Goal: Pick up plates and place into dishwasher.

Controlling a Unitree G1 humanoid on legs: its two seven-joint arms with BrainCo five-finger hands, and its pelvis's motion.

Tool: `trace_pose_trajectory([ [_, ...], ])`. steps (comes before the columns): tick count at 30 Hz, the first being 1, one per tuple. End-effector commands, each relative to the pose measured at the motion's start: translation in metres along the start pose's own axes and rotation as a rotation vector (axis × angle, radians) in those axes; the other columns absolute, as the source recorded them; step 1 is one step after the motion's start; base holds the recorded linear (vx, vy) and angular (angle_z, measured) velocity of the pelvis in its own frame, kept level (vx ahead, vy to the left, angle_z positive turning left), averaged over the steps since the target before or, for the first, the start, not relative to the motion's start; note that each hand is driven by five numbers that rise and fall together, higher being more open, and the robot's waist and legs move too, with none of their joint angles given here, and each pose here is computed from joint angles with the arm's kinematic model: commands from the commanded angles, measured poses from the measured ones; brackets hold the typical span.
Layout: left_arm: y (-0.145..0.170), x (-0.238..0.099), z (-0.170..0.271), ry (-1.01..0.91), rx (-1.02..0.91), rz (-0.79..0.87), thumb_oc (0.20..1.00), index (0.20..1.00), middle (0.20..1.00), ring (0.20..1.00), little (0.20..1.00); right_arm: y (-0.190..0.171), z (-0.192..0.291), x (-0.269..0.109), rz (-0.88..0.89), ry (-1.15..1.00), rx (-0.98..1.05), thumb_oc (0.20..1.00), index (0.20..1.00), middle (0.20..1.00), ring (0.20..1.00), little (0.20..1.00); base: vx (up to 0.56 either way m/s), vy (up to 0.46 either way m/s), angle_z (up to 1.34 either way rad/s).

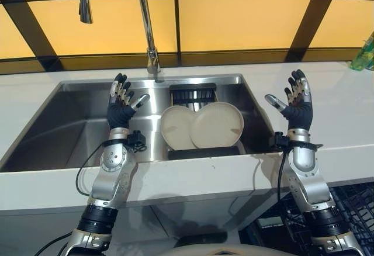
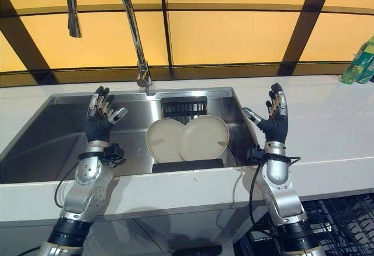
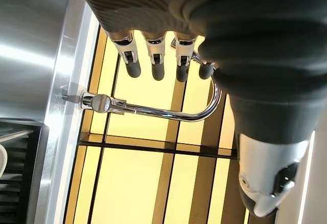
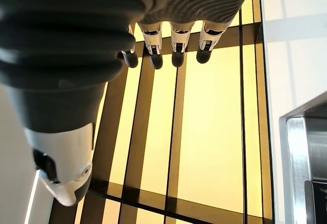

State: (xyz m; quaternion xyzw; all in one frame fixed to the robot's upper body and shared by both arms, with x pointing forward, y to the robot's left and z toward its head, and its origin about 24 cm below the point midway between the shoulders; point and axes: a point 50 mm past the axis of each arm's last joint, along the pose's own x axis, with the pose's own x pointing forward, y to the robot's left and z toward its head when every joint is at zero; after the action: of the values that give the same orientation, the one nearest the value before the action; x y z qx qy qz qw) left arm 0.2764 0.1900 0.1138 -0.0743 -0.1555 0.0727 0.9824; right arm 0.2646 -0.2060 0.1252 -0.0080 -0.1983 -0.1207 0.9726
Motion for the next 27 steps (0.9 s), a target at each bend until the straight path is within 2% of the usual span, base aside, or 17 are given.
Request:
trace_pose_trajectory([
  [1,0.003,0.009,0.021,-0.095,-0.032,-0.021,1.0,1.0,1.0,1.0,1.0,-0.003,0.028,0.01,0.004,-0.143,0.022,1.0,1.0,1.0,1.0,1.0,0.0,0.0,0.0],
  [27,0.009,0.012,0.026,-0.132,0.012,-0.032,1.0,1.0,1.0,1.0,1.0,-0.003,0.034,0.02,0.057,-0.155,-0.011,1.0,1.0,1.0,1.0,1.0,-0.03,-0.062,-0.03],
])
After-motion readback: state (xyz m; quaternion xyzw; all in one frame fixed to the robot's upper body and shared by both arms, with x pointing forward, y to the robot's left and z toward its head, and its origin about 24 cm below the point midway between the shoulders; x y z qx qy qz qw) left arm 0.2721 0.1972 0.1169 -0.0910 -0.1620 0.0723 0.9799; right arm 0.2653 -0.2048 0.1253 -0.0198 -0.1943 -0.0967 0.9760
